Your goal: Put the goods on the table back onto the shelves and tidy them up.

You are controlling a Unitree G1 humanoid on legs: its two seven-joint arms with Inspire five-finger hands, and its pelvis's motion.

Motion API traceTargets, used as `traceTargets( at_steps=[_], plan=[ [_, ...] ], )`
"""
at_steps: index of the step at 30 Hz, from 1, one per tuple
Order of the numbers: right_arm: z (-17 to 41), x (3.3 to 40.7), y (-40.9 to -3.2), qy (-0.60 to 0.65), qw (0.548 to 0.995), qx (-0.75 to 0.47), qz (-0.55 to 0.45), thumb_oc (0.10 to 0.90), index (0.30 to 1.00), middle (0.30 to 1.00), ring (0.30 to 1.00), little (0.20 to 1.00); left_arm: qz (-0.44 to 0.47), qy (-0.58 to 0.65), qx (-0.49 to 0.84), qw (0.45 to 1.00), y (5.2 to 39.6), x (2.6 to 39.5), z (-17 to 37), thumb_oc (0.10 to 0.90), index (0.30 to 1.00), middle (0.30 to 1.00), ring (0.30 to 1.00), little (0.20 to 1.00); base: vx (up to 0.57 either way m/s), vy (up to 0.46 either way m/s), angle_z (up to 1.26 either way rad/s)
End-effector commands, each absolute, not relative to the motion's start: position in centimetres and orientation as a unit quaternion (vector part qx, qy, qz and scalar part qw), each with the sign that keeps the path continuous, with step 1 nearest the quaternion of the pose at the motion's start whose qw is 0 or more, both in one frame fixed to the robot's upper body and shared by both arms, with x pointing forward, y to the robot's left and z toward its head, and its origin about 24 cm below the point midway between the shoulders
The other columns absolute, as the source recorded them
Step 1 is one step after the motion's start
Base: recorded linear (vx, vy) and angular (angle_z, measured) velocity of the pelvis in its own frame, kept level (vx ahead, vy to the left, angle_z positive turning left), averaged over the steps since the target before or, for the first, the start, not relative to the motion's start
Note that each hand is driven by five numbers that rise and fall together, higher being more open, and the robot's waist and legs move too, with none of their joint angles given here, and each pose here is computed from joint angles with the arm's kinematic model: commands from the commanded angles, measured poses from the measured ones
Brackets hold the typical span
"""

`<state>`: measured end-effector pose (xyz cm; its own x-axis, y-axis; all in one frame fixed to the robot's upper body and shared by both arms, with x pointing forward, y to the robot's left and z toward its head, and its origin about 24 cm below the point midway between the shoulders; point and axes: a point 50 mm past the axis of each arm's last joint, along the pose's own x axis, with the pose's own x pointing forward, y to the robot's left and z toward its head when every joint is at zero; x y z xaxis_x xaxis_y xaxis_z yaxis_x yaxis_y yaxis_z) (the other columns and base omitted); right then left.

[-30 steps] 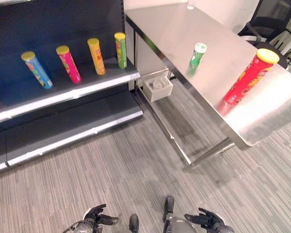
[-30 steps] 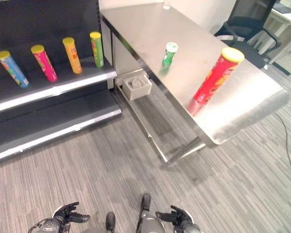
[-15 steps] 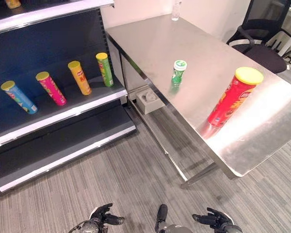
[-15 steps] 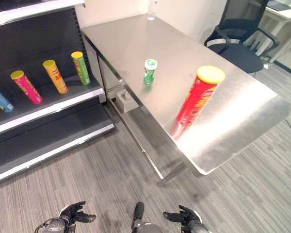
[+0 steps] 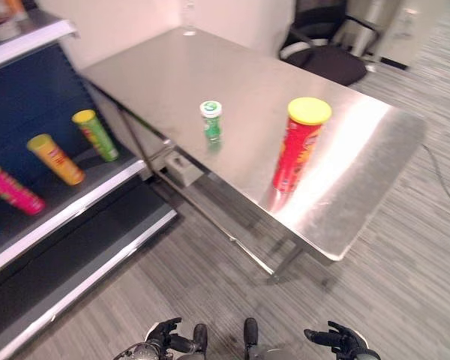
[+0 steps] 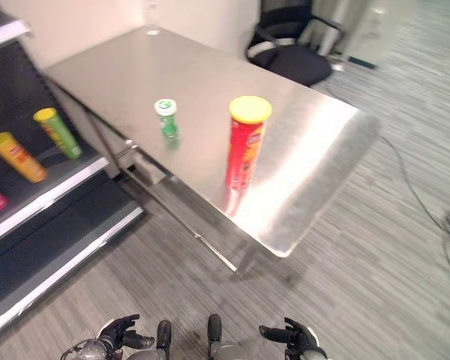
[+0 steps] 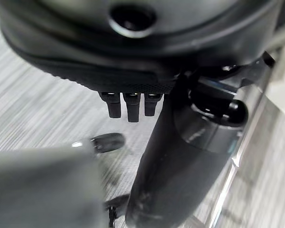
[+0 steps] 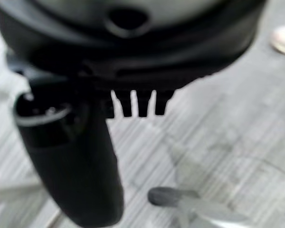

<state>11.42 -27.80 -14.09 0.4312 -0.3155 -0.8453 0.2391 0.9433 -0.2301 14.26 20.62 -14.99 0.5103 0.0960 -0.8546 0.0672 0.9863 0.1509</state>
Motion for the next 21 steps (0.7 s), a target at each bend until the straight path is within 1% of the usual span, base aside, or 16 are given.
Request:
traceTargets(
  at_steps=[1, 3, 4, 6, 7, 8, 9, 11, 16, 17, 18, 19, 21],
  plan=[
    [-14.0, 11.1, -28.3, 0.504, 0.843, -0.028, -0.186, 0.800, 0.900, 0.900, 0.900, 0.900, 0.024, 0.476, 0.114, 0.872, 23.2, 15.5, -14.0, 0.800, 0.900, 0.900, 0.900, 0.900, -0.02, 0.175, -1.44],
    [-13.8, 11.4, -28.6, 0.494, 0.845, -0.012, -0.206, 0.800, 0.900, 0.900, 0.900, 0.900, 0.039, 0.475, 0.112, 0.872, 24.3, 15.6, -13.7, 0.800, 0.900, 0.900, 0.900, 0.900, -0.06, 0.242, -1.39],
    [-13.3, 12.3, -29.0, 0.473, 0.853, 0.002, -0.221, 0.800, 0.900, 0.900, 0.900, 0.900, 0.057, 0.475, 0.112, 0.871, 25.3, 15.5, -13.5, 0.800, 0.900, 0.900, 0.900, 0.900, -0.07, 0.191, -0.66],
    [-12.9, 13.0, -29.3, 0.458, 0.859, 0.009, -0.229, 0.800, 0.900, 0.900, 0.900, 0.900, 0.063, 0.477, 0.115, 0.869, 25.7, 15.4, -13.4, 0.800, 0.900, 0.900, 0.900, 0.900, -0.06, 0.095, -1.12],
    [-11.8, 14.5, -30.1, 0.422, 0.873, 0.012, -0.244, 0.800, 0.900, 0.900, 0.900, 0.900, 0.070, 0.479, 0.126, 0.866, 26.4, 15.3, -13.2, 0.800, 0.900, 0.900, 0.900, 0.900, -0.08, 0.034, -1.07],
    [-11.1, 15.2, -30.7, 0.403, 0.880, 0.008, -0.251, 0.800, 0.900, 0.900, 0.900, 0.900, 0.073, 0.483, 0.134, 0.862, 26.9, 15.1, -13.2, 0.800, 0.900, 0.900, 0.900, 0.900, -0.09, 0.035, -0.49],
    [-10.6, 15.7, -31.1, 0.386, 0.886, 0.004, -0.256, 0.800, 0.900, 0.900, 0.900, 0.900, 0.077, 0.484, 0.139, 0.861, 27.2, 14.9, -13.1, 0.800, 0.900, 0.900, 0.900, 0.900, -0.06, 0.015, -0.55],
    [-8.6, 16.4, -33.2, 0.340, 0.896, -0.011, -0.285, 0.800, 0.900, 0.900, 0.900, 0.900, 0.080, 0.490, 0.146, 0.856, 27.4, 14.4, -13.3, 0.800, 0.900, 0.900, 0.900, 0.900, -0.03, 0.014, -0.88],
    [-3.2, 16.3, -38.9, 0.220, 0.890, -0.035, -0.398, 0.800, 0.900, 0.900, 0.900, 0.900, 0.088, 0.503, 0.142, 0.848, 27.3, 13.5, -13.7, 0.800, 0.900, 0.900, 0.900, 0.900, 0.02, 0.017, -0.14],
    [-2.0, 16.7, -39.6, 0.193, 0.891, -0.042, -0.409, 0.800, 0.900, 0.900, 0.900, 0.900, 0.090, 0.505, 0.140, 0.847, 27.2, 13.4, -13.8, 0.800, 0.900, 0.900, 0.900, 0.900, 0.05, 0.007, 0.12],
    [-2.0, 16.7, -39.6, 0.193, 0.891, -0.042, -0.409, 0.800, 0.900, 0.900, 0.900, 0.900, 0.090, 0.505, 0.140, 0.847, 27.3, 13.4, -13.7, 0.800, 0.900, 0.900, 0.900, 0.900, 0.06, -0.017, 0.02],
    [1.3, 17.5, -41.3, 0.132, 0.888, -0.067, -0.434, 0.800, 0.900, 0.900, 0.900, 0.900, 0.094, 0.510, 0.132, 0.845, 26.8, 13.2, -14.0, 0.800, 0.900, 0.900, 0.900, 0.900, 0.05, -0.030, -0.05],
    [4.4, 18.2, -42.2, 0.077, 0.887, -0.098, -0.444, 0.800, 0.900, 0.900, 0.900, 0.900, 0.095, 0.511, 0.128, 0.845, 26.4, 13.2, -14.2, 0.800, 0.900, 0.900, 0.900, 0.900, 0.06, -0.030, 0.04]
  ],
)
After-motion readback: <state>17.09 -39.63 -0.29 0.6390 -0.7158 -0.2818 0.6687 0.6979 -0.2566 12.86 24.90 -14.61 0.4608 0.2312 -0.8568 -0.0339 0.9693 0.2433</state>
